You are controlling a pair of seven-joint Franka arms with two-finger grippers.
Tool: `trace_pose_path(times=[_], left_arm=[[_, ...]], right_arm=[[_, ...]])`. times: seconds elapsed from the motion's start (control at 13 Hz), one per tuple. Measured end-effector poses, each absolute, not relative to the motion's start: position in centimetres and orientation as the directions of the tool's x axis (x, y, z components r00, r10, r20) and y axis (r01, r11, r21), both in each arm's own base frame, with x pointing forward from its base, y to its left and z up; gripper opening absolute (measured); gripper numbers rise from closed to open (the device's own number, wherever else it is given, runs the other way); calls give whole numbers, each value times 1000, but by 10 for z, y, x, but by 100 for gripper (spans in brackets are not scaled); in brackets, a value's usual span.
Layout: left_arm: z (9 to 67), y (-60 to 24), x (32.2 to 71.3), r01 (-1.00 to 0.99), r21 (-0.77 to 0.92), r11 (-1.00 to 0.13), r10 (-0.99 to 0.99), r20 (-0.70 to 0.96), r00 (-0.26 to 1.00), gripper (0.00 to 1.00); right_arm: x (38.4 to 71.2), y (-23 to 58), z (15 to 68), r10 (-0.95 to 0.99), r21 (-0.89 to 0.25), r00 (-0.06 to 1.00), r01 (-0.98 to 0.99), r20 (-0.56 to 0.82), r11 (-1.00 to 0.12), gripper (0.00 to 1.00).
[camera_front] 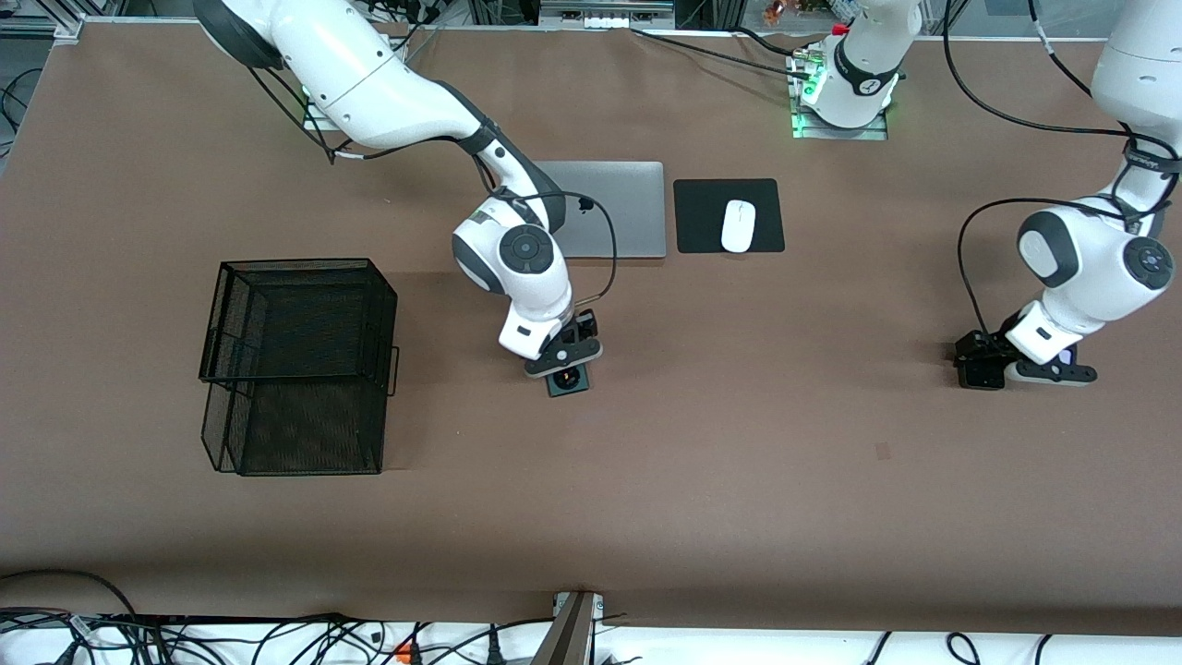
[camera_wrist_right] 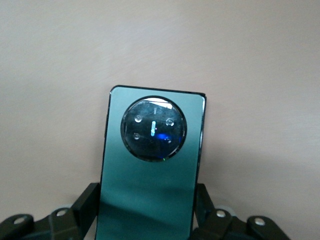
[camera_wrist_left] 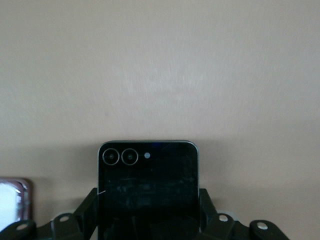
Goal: Place phones with both arms
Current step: 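Carry the green phone to the basket while the left gripper moves the flip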
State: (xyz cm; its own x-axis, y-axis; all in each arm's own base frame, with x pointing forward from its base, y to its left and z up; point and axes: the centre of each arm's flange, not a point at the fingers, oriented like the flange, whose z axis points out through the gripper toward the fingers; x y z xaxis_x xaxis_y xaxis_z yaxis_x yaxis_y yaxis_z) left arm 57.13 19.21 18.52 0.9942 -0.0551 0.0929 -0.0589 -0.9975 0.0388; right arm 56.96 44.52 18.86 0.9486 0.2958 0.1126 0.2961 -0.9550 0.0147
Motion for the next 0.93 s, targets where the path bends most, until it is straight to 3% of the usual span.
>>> trace_pose_path(times=[0.23, 0.46, 0.77, 0.93], left_arm=[[218, 173, 609, -35, 52, -998, -31, 83, 996, 81], [223, 92, 636, 9, 70, -998, 14, 79, 997, 81], [213, -53, 645, 69, 96, -993, 74, 49, 996, 81], [216, -118, 642, 116, 107, -987, 122, 45, 992, 81]], right_arm=[[618, 384, 285, 187, 68, 974, 180, 131, -981, 81], [646, 303, 372, 114, 128, 983, 95, 145, -987, 79], [646, 208, 409, 113, 233, 989, 90, 91, -968, 79], [631, 159, 413, 119, 226, 992, 105, 50, -968, 79]])
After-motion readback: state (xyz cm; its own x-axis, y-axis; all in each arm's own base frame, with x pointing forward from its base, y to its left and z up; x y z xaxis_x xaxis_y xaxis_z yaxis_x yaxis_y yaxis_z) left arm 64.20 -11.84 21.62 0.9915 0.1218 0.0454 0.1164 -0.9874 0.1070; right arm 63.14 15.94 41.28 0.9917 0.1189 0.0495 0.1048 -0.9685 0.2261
